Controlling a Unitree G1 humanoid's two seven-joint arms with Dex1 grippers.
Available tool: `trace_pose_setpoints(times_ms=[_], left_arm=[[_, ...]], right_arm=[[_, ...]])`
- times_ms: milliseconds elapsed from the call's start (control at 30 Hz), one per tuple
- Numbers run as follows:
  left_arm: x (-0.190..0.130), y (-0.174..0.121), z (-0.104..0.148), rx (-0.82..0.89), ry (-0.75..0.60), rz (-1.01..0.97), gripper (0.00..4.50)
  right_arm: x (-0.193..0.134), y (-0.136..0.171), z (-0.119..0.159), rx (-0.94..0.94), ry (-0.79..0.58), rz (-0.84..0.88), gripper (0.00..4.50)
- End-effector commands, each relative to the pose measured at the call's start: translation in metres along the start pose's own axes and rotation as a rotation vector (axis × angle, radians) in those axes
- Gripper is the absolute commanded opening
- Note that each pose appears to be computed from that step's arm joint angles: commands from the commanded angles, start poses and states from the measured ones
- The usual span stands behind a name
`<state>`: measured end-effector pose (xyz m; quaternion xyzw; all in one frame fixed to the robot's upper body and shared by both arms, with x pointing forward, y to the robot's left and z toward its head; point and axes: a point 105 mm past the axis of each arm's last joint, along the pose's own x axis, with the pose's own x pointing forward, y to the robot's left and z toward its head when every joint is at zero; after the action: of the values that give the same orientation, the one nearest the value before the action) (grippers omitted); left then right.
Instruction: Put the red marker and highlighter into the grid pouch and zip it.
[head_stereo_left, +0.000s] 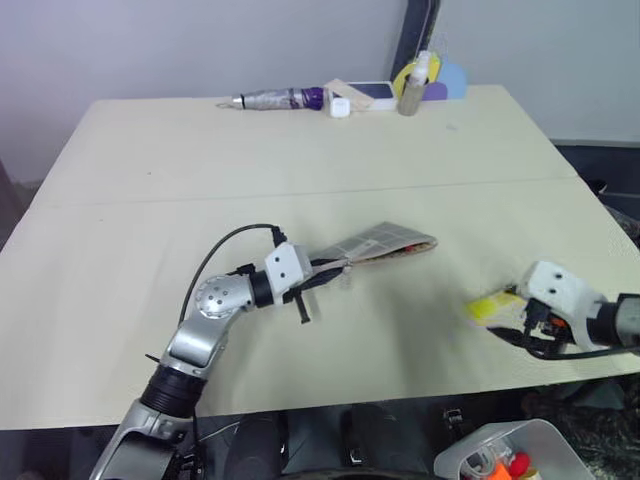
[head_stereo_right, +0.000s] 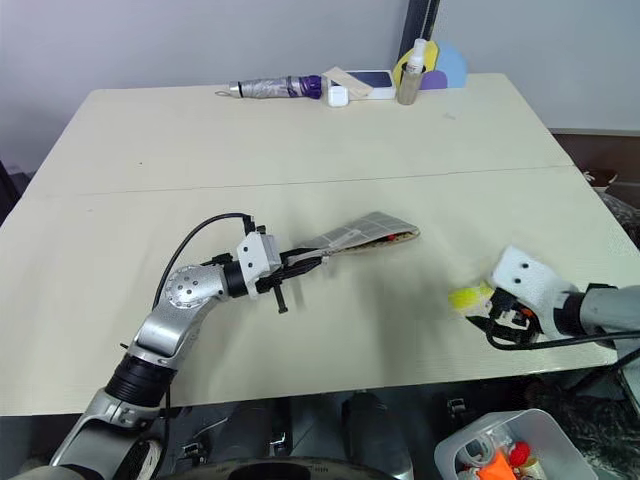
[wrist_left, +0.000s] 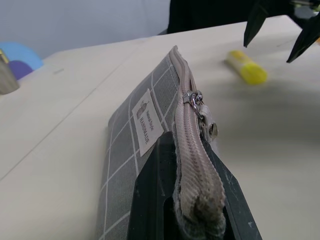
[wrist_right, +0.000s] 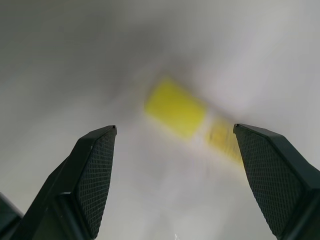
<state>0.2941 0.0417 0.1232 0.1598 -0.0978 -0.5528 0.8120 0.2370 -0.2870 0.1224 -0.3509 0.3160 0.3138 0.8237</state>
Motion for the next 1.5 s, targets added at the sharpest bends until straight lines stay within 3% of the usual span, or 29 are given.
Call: trace_pose_setpoints(times_ms=[33,267,500,600,733,767,933,1067,1233,1500], left_arm=[[0.004,-0.001,0.009,0.023,-0.033,-0.022,0.0],[0.002,0.0,0.009,0.028,-0.032,-0.006,0.0],[-0.001,0.001,0.009,0.032,-0.027,0.026,0.0],[-0.002,0.003,0.009,0.034,-0.026,0.037,0.0],[-0.002,0.003,0.01,0.035,-0.025,0.043,0.0],[-0.002,0.003,0.01,0.035,-0.025,0.043,0.0],[-0.003,0.004,0.01,0.037,-0.021,0.045,0.0],[-0.003,0.006,0.01,0.039,-0.021,0.046,0.0],[-0.003,0.005,0.011,0.042,-0.024,0.036,0.0],[-0.001,0.004,0.013,0.053,-0.031,0.021,0.0]], right_arm=[[-0.001,-0.014,-0.004,-0.123,0.048,-0.023,3.89],[0.017,-0.028,-0.007,-0.183,0.035,0.026,3.89],[0.033,-0.026,-0.003,-0.061,-0.039,0.145,3.89],[0.033,-0.02,0.006,0.025,-0.092,0.214,3.02],[0.033,-0.009,0.012,0.053,-0.107,0.272,0.98],[0.034,-0.007,0.014,0.051,-0.11,0.276,0.79],[0.033,-0.005,0.046,0.035,-0.221,0.23,0.8],[0.024,-0.003,0.093,-0.043,-0.353,0.137,0.8],[0.013,0.006,0.129,-0.123,-0.409,0.097,0.8],[0.011,0.004,0.129,-0.194,-0.325,0.061,0.8]])
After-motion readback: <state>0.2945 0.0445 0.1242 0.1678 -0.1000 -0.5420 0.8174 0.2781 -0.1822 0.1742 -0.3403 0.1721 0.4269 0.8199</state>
